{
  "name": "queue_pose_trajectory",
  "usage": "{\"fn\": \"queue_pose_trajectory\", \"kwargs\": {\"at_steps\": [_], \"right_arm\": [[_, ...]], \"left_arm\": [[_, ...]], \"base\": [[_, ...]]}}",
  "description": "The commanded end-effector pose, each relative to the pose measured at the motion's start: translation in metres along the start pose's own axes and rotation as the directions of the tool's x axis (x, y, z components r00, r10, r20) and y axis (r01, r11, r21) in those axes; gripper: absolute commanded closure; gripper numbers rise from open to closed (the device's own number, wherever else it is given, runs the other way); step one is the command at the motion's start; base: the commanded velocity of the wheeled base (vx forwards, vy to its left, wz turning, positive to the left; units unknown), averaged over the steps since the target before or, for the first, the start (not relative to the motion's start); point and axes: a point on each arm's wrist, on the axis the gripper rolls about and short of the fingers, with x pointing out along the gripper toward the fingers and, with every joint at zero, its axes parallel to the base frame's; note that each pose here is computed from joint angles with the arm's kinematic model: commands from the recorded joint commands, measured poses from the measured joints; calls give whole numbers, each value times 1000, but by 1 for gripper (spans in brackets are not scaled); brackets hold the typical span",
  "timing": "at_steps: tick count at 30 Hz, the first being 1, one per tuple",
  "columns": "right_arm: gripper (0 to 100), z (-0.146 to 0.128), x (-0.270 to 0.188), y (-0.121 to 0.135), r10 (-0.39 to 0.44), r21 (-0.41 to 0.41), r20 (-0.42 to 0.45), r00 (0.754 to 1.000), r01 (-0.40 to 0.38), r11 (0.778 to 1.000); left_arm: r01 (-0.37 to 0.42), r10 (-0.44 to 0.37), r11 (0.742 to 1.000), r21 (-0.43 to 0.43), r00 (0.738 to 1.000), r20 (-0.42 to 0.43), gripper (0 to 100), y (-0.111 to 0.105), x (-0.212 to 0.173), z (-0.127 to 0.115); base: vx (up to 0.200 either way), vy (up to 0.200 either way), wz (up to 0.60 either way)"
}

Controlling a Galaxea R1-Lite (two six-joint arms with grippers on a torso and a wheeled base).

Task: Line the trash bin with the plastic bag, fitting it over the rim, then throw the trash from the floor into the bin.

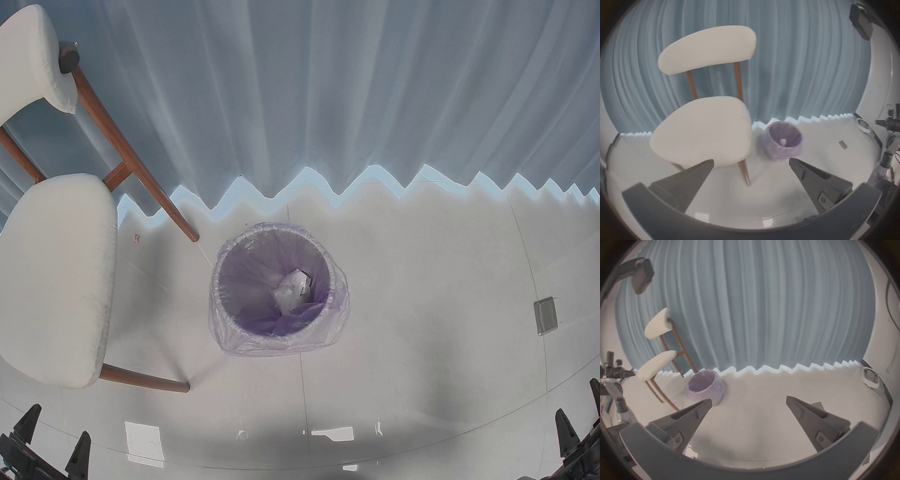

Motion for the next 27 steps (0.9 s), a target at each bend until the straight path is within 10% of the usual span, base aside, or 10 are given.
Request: {"fn": "queue_pose_trajectory", "kwargs": {"at_steps": [1,7,10,27], "right_arm": [[0,-7,3,-1,-37,43,17,999,36,998],[0,-7,3,0,7,-18,6,1000,-7,1000],[0,-7,3,1,29,-16,-3,1000,-29,999],[0,-7,3,0,21,-6,18,1000,-21,1000]], "left_arm": [[-101,99,995,-24,992,-81,0,2,1,-10],[-71,71,997,-2,995,-67,0,2,1,-9],[98,-98,995,8,994,-53,0,4,0,-10],[8,-8,1000,-8,1000,27,0,3,-5,-11]], "base": [[0,0,0],[0,0,0],[0,0,0],[0,0,0]]}}
